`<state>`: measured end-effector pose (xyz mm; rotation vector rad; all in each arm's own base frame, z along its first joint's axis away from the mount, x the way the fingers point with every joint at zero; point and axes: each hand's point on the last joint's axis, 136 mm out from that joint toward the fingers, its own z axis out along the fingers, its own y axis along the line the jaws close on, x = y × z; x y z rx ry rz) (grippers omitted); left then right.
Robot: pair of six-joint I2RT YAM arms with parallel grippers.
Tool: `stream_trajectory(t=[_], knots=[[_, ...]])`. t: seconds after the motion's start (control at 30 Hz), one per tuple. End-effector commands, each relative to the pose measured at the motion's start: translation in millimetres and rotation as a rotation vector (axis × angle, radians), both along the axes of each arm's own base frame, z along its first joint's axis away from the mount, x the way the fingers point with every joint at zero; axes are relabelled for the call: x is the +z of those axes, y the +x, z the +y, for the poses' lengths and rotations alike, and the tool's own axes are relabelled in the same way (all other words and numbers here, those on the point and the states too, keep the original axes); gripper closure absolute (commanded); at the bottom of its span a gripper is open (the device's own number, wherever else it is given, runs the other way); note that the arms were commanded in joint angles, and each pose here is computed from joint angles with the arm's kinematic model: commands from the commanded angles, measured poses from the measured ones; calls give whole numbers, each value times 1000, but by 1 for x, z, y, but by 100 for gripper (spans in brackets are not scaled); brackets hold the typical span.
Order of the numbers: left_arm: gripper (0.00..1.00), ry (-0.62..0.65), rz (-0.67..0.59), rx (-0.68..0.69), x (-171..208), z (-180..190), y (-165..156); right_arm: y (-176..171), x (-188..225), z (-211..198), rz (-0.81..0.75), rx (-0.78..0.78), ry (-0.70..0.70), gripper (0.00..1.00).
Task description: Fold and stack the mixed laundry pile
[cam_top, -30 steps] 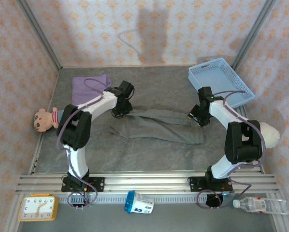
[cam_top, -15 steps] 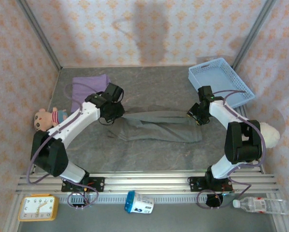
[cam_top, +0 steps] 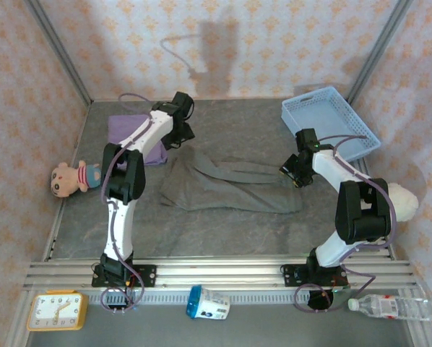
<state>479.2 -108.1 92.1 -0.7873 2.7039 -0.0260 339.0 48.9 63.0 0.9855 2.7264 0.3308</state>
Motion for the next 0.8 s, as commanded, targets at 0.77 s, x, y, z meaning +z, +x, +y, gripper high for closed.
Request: stream_trajectory(t=[0.77], knots=[[51, -98, -66, -35, -24, 27, -160, 3, -25, 0, 75, 6, -3, 51]])
